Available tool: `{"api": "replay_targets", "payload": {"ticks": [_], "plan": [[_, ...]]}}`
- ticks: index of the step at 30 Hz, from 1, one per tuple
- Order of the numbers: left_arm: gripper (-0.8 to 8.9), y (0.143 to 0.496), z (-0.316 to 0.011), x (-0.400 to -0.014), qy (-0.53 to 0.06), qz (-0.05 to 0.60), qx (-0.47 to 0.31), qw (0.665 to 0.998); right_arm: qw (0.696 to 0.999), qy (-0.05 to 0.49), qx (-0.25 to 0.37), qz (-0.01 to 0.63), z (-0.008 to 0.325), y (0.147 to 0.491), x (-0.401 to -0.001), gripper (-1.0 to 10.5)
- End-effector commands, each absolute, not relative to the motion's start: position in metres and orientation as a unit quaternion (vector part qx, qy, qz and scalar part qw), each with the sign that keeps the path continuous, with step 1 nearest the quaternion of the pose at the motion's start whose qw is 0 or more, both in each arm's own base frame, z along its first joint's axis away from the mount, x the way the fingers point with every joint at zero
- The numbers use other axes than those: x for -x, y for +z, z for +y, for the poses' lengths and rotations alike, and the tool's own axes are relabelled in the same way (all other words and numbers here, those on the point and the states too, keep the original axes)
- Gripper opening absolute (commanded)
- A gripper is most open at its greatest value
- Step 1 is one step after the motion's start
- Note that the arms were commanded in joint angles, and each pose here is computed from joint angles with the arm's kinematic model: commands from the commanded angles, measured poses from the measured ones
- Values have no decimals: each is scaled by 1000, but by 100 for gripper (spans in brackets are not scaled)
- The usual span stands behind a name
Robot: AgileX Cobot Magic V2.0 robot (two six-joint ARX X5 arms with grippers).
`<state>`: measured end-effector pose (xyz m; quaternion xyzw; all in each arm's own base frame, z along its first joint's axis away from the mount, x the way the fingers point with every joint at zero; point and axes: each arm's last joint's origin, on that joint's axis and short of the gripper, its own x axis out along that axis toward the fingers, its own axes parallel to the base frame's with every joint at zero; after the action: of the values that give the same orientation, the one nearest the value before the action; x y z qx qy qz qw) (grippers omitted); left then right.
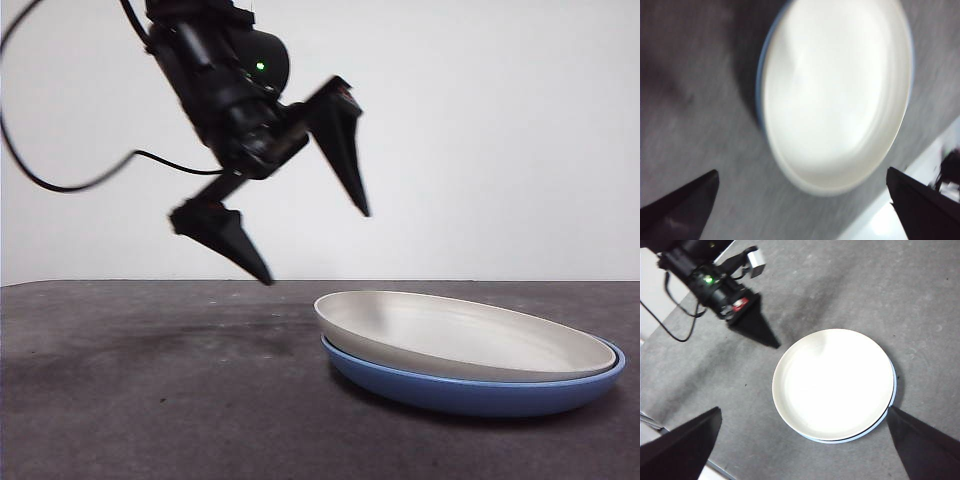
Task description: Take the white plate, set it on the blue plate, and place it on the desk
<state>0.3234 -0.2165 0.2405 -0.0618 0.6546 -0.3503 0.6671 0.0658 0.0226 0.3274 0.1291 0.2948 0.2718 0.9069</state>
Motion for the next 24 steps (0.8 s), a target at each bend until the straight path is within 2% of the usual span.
{"api": "replay_targets", "payload": {"ticks": [1,8,14,19,24], "plan": [[599,270,-207,-314,-387,620,24,682,907,268,-144,292,23,332,-65,602],[599,339,-171,-272,-407,559,-5,722,899,243,-156,329,23,328,-77,602],[599,395,-138,-217,-424,485,-32,765,866,225,-169,414,27,315,-98,602],[598,428,-110,-168,-445,414,-45,793,844,221,-163,460,30,304,-121,602],[594,443,-85,-124,-459,353,-58,813,829,221,-150,492,33,292,-148,602]]}}
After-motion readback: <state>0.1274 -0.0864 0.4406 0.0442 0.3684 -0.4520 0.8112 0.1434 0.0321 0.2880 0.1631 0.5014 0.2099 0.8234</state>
